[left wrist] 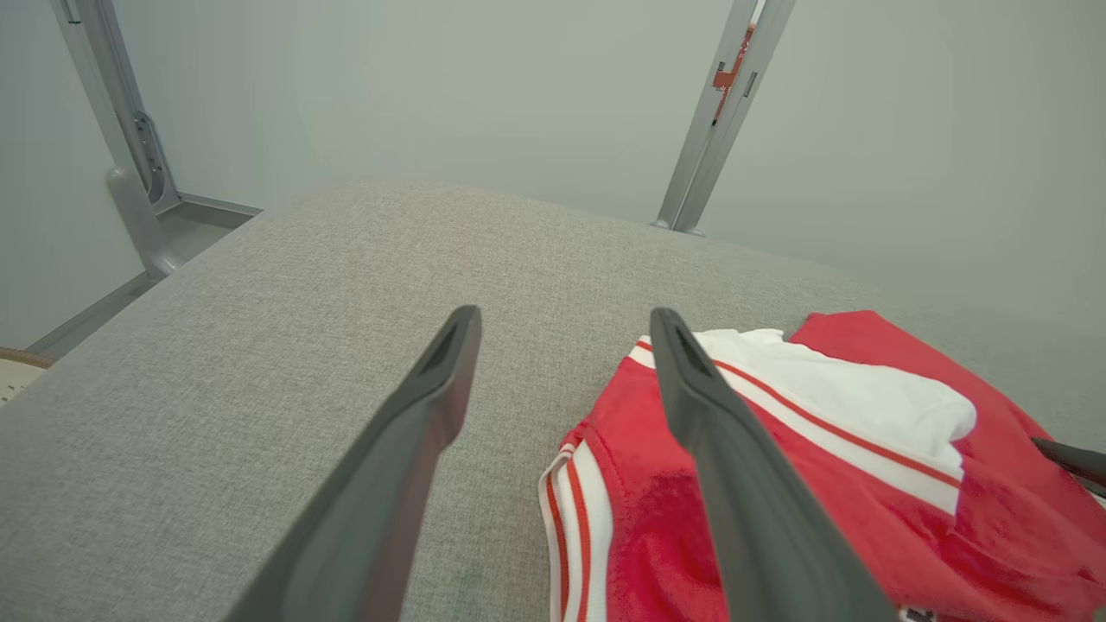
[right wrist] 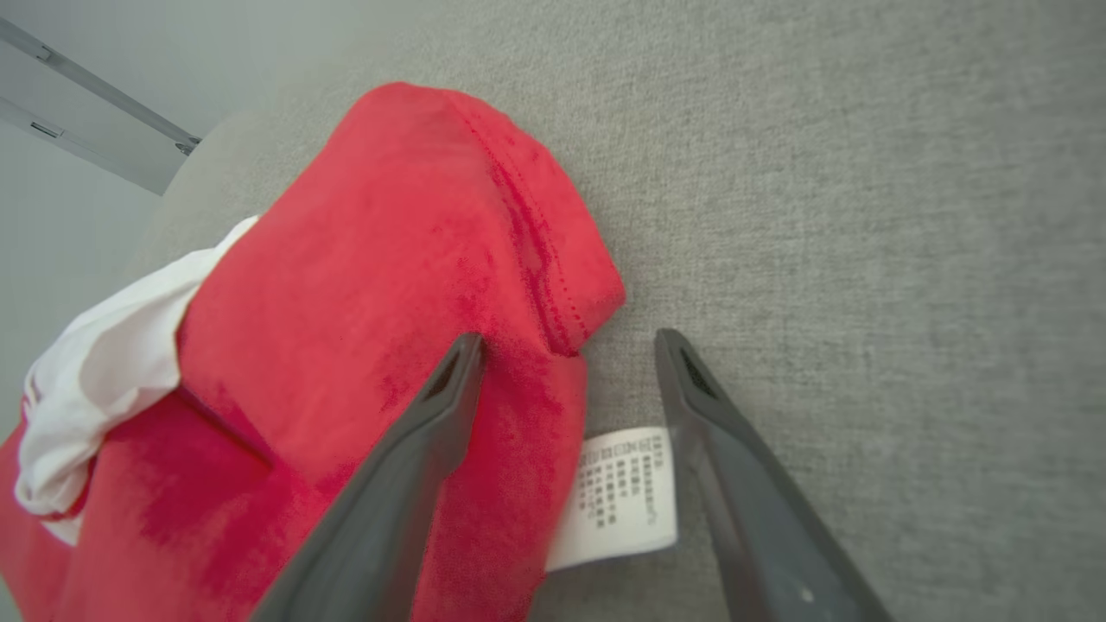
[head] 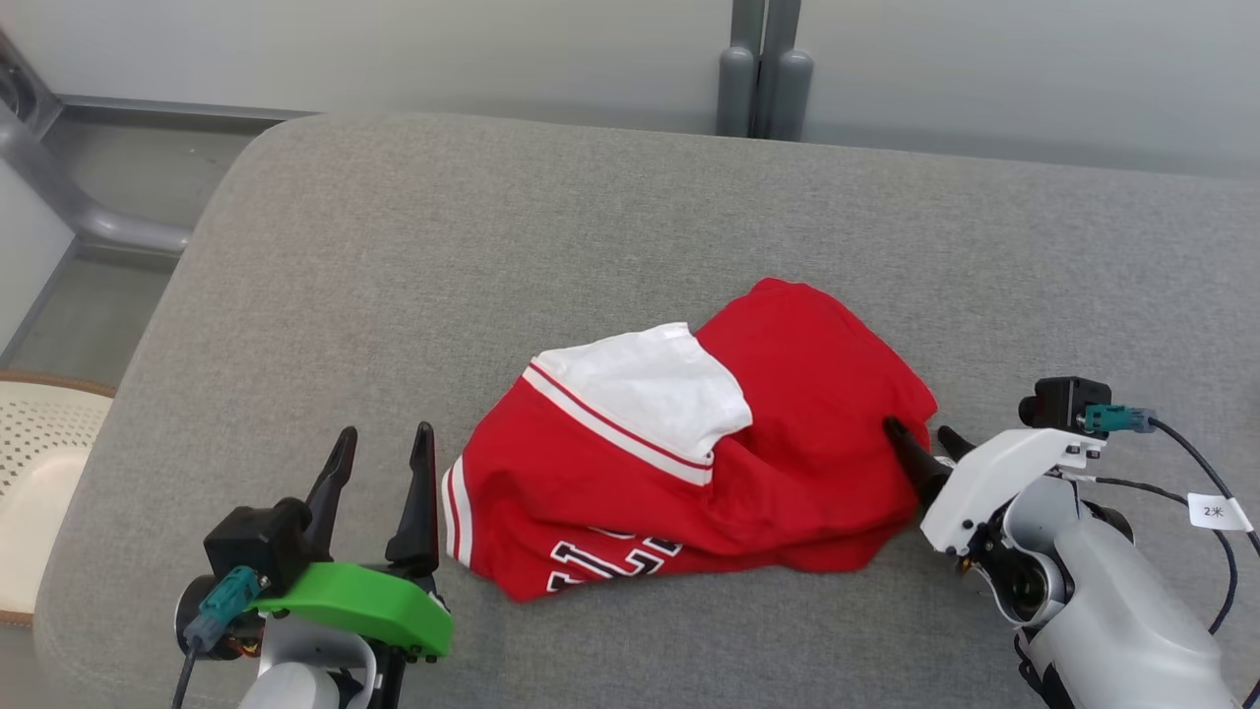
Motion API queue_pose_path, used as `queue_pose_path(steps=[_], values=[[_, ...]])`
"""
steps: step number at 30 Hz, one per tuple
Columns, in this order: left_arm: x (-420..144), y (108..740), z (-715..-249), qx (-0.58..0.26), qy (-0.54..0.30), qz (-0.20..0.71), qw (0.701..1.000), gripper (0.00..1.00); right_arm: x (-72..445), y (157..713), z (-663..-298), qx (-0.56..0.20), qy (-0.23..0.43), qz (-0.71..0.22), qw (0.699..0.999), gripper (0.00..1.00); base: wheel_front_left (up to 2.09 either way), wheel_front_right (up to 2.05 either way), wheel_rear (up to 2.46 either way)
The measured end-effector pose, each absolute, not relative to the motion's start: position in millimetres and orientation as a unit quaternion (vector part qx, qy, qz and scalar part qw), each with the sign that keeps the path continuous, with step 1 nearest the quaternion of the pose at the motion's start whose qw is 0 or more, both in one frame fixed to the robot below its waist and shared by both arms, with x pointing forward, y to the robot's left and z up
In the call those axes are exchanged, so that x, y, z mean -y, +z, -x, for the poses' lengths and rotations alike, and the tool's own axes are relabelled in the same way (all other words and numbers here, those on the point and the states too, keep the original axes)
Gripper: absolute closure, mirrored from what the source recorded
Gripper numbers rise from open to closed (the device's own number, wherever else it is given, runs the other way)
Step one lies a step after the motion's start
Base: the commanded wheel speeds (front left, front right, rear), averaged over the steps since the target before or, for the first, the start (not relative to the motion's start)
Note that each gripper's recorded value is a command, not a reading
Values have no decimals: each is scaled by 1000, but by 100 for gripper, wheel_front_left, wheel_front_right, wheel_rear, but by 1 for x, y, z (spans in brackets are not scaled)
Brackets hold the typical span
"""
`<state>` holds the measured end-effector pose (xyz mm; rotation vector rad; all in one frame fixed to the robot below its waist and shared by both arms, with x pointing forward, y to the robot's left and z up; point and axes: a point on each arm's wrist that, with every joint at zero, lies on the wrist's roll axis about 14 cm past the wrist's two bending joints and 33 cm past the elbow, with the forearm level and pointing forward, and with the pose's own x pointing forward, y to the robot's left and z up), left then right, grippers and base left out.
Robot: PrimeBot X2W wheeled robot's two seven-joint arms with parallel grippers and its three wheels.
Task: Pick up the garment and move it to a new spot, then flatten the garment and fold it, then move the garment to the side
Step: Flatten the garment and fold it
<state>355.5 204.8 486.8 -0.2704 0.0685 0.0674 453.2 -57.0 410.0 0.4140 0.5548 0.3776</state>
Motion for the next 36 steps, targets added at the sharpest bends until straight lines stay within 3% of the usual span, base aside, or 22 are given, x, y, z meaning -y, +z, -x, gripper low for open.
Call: queue_pose_path(steps=[1,2,3,4,11,20,27,28,29,30,36], values=[[-207,485,-354,-36,38,135,989,0,53,407,-453,-279,187,-205,919,12,0,0,0],[-210,484,-353,-38,43,135,989,0,49,405,-454,-283,190,-206,917,55,0,0,0],[-213,482,-352,-39,48,135,989,0,46,404,-456,-285,193,-206,916,71,0,0,0],[-214,481,-351,-40,51,135,989,0,44,404,-457,-284,195,-205,916,100,0,0,0],[-214,476,-352,-46,51,138,988,0,54,424,-474,-221,185,-203,936,100,0,0,0],[-179,480,-368,-45,-5,142,989,0,148,448,-486,-150,93,-137,975,100,0,0,0],[-149,480,-384,-47,-52,145,987,0,212,445,-470,-147,9,-117,982,100,0,0,0],[-146,481,-385,-47,-56,146,987,0,214,442,-467,-150,4,-117,982,84,0,0,0],[-143,480,-387,-48,-61,146,986,0,216,440,-464,-153,-2,-119,981,27,0,0,0],[-140,480,-389,-49,-64,146,986,0,218,437,-460,-154,-8,-123,980,0,0,0,0],[-133,480,-392,-49,-76,145,985,0,224,453,-458,-115,-28,-130,984,0,0,0,0]])
